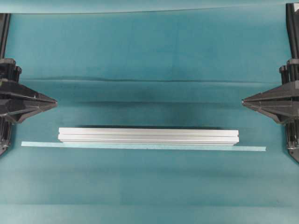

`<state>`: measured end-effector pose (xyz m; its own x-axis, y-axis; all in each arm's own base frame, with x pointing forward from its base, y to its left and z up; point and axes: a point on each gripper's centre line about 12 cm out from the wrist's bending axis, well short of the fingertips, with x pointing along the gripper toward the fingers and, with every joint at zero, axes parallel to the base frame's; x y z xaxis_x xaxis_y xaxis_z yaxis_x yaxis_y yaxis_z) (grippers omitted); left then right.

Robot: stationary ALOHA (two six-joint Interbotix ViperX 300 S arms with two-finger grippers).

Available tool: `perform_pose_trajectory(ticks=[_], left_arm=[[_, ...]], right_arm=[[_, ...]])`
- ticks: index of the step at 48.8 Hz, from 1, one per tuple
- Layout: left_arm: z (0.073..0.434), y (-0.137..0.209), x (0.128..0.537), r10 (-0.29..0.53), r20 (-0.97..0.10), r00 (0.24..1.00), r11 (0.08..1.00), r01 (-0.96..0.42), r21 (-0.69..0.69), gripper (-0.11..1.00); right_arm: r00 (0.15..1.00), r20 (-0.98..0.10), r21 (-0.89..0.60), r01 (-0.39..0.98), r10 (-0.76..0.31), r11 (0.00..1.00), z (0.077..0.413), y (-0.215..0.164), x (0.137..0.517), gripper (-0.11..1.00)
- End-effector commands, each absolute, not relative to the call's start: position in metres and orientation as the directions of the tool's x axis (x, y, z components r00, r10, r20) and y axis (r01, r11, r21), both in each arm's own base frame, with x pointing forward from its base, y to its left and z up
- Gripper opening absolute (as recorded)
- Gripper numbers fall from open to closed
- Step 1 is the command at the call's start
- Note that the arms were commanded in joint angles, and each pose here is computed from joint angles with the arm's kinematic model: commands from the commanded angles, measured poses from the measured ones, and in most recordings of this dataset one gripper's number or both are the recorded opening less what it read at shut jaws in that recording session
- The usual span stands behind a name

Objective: Lift the metal rail with both hands.
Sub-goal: 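Move both grippers down onto the two ends of the silver aluminum rail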

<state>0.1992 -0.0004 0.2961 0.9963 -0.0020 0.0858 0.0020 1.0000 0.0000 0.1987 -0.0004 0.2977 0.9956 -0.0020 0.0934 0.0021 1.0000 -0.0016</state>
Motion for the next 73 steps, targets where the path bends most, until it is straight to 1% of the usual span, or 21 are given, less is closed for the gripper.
perform_pose_trajectory(ticks=[1,4,7,10,16,21,27,30,37,44,50,54,60,68,73], left_arm=[[0.306,-0.001,0.204,-0.006,0.072,0.997,1.000,0.007,-0.014,0.14],[0.307,-0.001,0.206,-0.004,0.032,0.999,1.000,0.005,-0.014,0.13],[0.310,-0.001,0.207,-0.004,0.006,1.000,1.000,0.004,-0.014,0.05],[0.316,-0.001,0.207,-0.006,-0.005,1.000,1.000,0.006,-0.014,0.00],[0.331,-0.004,0.210,-0.017,-0.043,0.999,1.000,0.017,-0.003,-0.01],[0.328,-0.003,0.215,-0.013,-0.165,0.986,1.000,0.010,-0.022,-0.01],[0.324,-0.003,0.221,-0.010,-0.305,0.952,0.998,-0.007,-0.056,-0.01],[0.321,-0.003,0.224,-0.009,-0.363,0.932,0.998,-0.016,-0.065,-0.01],[0.316,-0.001,0.235,-0.002,-0.448,0.894,0.997,-0.036,-0.075,-0.01],[0.308,0.002,0.252,0.012,-0.539,0.842,0.991,-0.081,-0.103,-0.01],[0.293,0.006,0.263,0.022,-0.648,0.761,0.978,-0.151,-0.144,-0.01],[0.282,0.006,0.269,0.022,-0.718,0.696,0.972,-0.183,-0.148,-0.01],[0.274,0.005,0.277,0.020,-0.777,0.629,0.972,-0.195,-0.133,-0.01],[0.258,0.005,0.285,0.021,-0.847,0.531,0.975,-0.197,-0.099,-0.01],[0.251,0.002,0.292,0.019,-0.868,0.496,0.987,-0.150,-0.064,-0.01]], right_arm=[[0.996,0.084,0.023,0.008,-0.010,1.000,0.298,-0.002,0.202,0.10],[0.997,0.068,0.084,0.019,-0.025,0.996,0.300,-0.004,0.205,0.09],[0.999,0.031,0.136,0.028,-0.032,0.990,0.298,-0.005,0.208,0.01],[0.999,-0.015,0.164,0.031,-0.029,0.986,0.298,-0.004,0.211,0.00],[0.994,-0.104,0.199,0.038,-0.017,0.979,0.303,-0.003,0.220,0.00],[0.978,-0.207,0.238,0.066,-0.016,0.969,0.307,-0.005,0.231,0.00],[0.935,-0.354,0.284,0.116,-0.009,0.952,0.304,-0.006,0.245,0.00],[0.903,-0.430,0.297,0.143,-0.002,0.944,0.299,-0.006,0.252,0.00],[0.795,-0.606,0.290,0.198,0.020,0.936,0.284,-0.005,0.269,0.00],[0.681,-0.731,0.260,0.224,0.040,0.939,0.272,-0.003,0.286,0.00],[0.564,-0.825,0.216,0.233,0.049,0.948,0.263,-0.002,0.298,0.00],[0.491,-0.870,0.178,0.229,0.044,0.957,0.258,-0.003,0.306,0.00],[0.407,-0.913,0.130,0.212,0.033,0.969,0.250,-0.005,0.314,0.00],[0.339,-0.940,0.109,0.197,0.036,0.974,0.240,-0.006,0.320,0.00],[0.308,-0.951,0.099,0.192,0.036,0.976,0.236,-0.007,0.322,0.00]])
